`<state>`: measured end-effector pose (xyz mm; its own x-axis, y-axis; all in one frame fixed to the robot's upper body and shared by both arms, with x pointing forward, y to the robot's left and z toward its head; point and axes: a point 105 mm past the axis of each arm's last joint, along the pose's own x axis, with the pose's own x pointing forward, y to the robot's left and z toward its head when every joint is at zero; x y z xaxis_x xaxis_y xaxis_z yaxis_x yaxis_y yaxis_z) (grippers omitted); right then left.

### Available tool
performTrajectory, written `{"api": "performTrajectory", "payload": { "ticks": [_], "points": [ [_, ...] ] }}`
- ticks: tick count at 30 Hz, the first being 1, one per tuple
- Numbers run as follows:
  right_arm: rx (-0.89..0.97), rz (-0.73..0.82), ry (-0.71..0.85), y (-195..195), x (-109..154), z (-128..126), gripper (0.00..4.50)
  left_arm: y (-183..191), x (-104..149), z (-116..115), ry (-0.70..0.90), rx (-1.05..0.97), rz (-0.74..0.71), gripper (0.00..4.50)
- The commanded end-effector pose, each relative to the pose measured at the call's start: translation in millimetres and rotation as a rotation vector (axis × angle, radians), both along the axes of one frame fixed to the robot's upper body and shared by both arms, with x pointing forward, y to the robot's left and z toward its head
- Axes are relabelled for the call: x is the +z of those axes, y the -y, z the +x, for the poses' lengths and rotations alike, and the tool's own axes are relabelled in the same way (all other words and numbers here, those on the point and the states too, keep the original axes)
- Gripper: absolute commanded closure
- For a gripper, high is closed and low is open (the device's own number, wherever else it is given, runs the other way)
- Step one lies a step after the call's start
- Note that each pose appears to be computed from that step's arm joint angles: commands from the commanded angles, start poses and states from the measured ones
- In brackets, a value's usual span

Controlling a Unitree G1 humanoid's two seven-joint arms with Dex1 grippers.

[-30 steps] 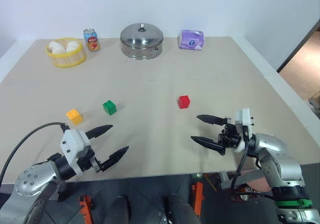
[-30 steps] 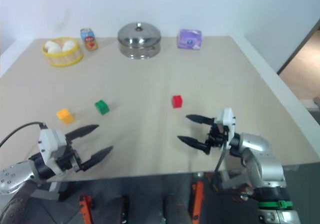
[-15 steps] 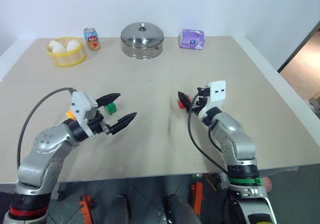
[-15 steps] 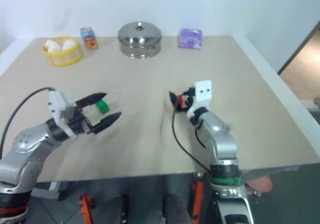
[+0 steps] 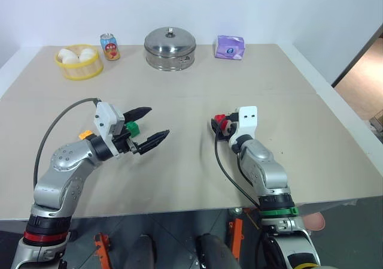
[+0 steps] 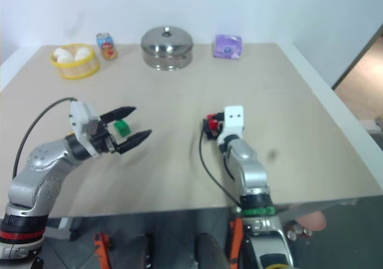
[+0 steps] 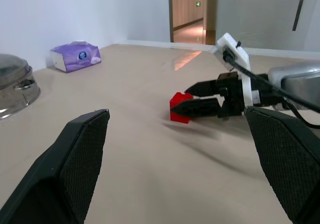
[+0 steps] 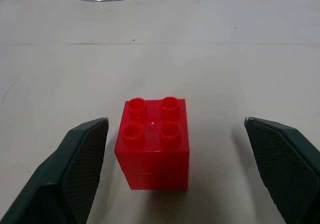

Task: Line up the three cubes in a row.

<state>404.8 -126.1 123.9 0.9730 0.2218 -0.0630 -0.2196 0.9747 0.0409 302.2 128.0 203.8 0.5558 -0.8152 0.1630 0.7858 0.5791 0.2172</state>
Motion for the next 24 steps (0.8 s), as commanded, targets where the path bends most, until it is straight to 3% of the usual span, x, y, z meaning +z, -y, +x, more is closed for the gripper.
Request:
{"api": "performTrajectory", "payload": {
  "ticks": [1, 3, 4, 12, 17, 21, 24],
  "points": [
    [0.005, 0.012, 0.057, -3.8, 15.8, 7.9, 0.0, 4.3, 8.4, -2.6, 0.038, -0.01, 0.001, 0.03],
    [0.002, 0.017, 0.057, -4.6, 15.9, 10.4, 0.0, 4.9, 8.3, -2.7, 0.038, -0.007, -0.001, 0.03],
    [0.002, 0.018, 0.057, -5.2, 15.7, 11.3, 0.54, 5.4, 8.3, -3.1, 0.039, -0.008, -0.001, 0.0],
    [0.045, 0.075, 0.024, -1.2, 15.0, 9.8, 3.22, 5.8, 11.4, -3.2, 0.042, -0.031, -0.018, 0.0],
    [0.186, 0.108, 0.041, 11.8, 35.8, 5.5, 3.21, 11.8, 11.6, -7.2, 0.047, -0.09, 0.001, 0.0],
    [0.546, 0.021, 0.103, 1.5, 64.8, -20.8, 3.21, 13.1, 2.8, -18.1, 0.029, -0.173, 0.057, 0.0],
    [0.954, -0.079, 0.142, -10.1, 76.2, -67.6, 3.21, 10.1, -12.2, -30.8, -0.013, -0.276, 0.137, 0.0]
  ]
}}
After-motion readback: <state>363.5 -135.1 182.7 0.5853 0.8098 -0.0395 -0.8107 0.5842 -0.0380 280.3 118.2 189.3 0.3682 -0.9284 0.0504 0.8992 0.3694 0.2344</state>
